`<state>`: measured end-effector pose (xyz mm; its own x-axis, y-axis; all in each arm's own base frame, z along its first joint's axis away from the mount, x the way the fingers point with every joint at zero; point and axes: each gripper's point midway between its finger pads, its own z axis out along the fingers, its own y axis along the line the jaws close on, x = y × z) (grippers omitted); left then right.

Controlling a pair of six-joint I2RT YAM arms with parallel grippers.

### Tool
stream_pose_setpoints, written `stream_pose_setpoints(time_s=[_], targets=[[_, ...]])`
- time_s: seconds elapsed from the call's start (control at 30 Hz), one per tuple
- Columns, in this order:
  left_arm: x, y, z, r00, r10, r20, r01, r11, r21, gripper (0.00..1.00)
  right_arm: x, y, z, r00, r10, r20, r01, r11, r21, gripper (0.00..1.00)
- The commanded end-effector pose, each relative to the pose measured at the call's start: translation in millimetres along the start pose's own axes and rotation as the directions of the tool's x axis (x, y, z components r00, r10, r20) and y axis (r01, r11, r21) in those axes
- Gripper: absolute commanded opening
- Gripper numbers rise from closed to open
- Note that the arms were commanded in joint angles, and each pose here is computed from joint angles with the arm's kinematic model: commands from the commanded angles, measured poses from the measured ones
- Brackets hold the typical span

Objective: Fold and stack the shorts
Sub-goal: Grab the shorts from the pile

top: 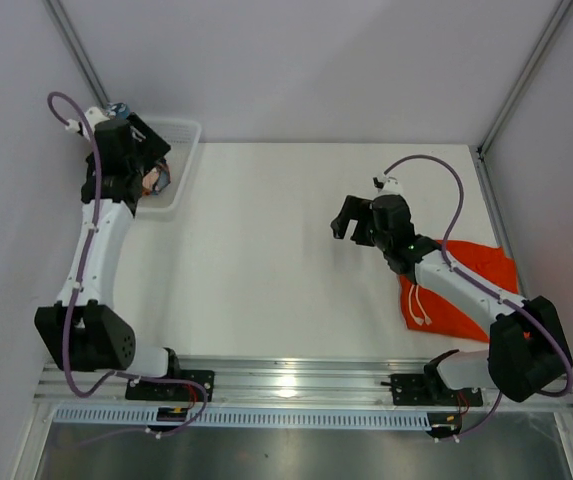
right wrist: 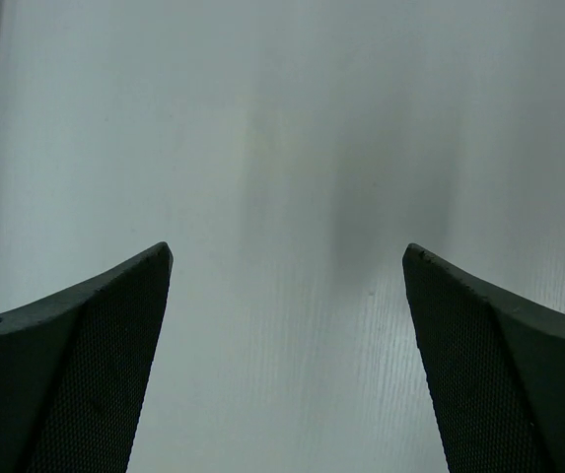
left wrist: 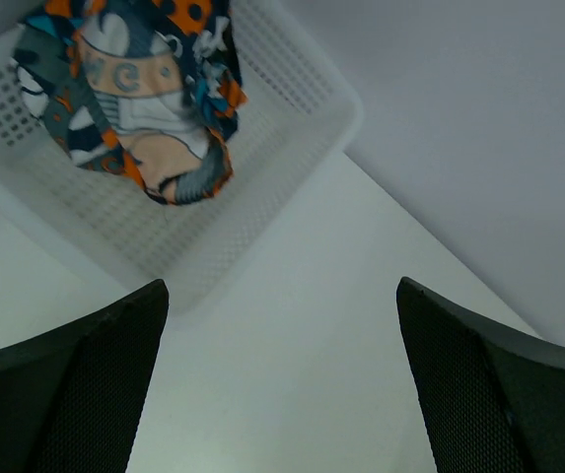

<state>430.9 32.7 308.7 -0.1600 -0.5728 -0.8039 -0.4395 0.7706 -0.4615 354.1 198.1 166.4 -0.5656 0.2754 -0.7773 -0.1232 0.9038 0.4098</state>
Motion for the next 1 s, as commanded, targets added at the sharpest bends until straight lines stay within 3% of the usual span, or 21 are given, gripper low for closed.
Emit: stream_pose_setpoints(time_s=[0.0,0.07,0.23,0.37,0.53,0.57,0.6,0.67,0.77,0.83,0.87,0.9,0.93,0.97], targets=[[-13,38,29,1.0,-0.007,-0.022,0.004,0.989,-0.145,0.99,-8,3,12,0.998,-0.008,0.069,0.009,1.0,-0.016,1.0],[-16,68,56,0.998,-0.032,-0.046,0.021,0.973,-0.23,0.99,-3,2,16,0.999,-0.022,0.049,0.022,1.0,-0.008,1.0],[-21,91,108,0.994,-0.074,-0.074,0.051,0.959,-0.278,0.99,10,6,19,1.0,-0.007,0.019,0.008,0.999,-0.036,0.99],[9,118,149,0.987,-0.092,-0.134,0.033,0.92,-0.391,0.99,21,8,25,1.0,-0.013,-0.022,0.012,0.999,-0.049,0.99],[22,129,187,0.982,-0.121,-0.142,0.055,0.914,-0.402,0.99,30,10,29,0.999,-0.015,-0.044,0.012,0.998,-0.065,0.99],[4,119,193,0.987,-0.121,-0.11,0.071,0.924,-0.377,0.99,29,10,30,0.999,-0.015,-0.042,0.012,0.998,-0.068,0.99],[22,127,204,0.98,-0.126,-0.157,0.055,0.918,-0.393,0.99,31,11,31,0.999,-0.015,-0.048,0.012,0.997,-0.072,0.99],[18,124,213,0.978,-0.13,-0.161,0.06,0.922,-0.384,0.96,32,10,33,0.999,-0.018,-0.049,0.014,0.997,-0.071,1.0],[23,125,226,0.974,-0.143,-0.176,0.068,0.925,-0.373,0.82,31,11,32,0.999,-0.018,-0.045,0.015,0.997,-0.074,0.99],[27,124,234,0.972,-0.147,-0.185,0.073,0.932,-0.355,0.66,32,9,30,0.999,-0.022,-0.045,0.019,0.997,-0.068,0.99],[28,124,236,0.971,-0.149,-0.188,0.075,0.934,-0.35,0.53,30,8,27,0.999,-0.021,-0.036,0.019,0.998,-0.065,0.99],[26,123,237,0.971,-0.149,-0.187,0.076,0.935,-0.347,0.24,29,7,26,0.999,-0.022,-0.033,0.02,0.998,-0.062,0.99],[25,119,236,0.97,-0.151,-0.189,0.081,0.939,-0.336,0.05,28,6,24,0.999,-0.024,-0.029,0.022,0.998,-0.062,0.99],[23,116,233,0.971,-0.148,-0.189,0.079,0.941,-0.33,0.0,25,6,22,1.0,-0.022,-0.019,0.02,0.998,-0.063,1.0]])
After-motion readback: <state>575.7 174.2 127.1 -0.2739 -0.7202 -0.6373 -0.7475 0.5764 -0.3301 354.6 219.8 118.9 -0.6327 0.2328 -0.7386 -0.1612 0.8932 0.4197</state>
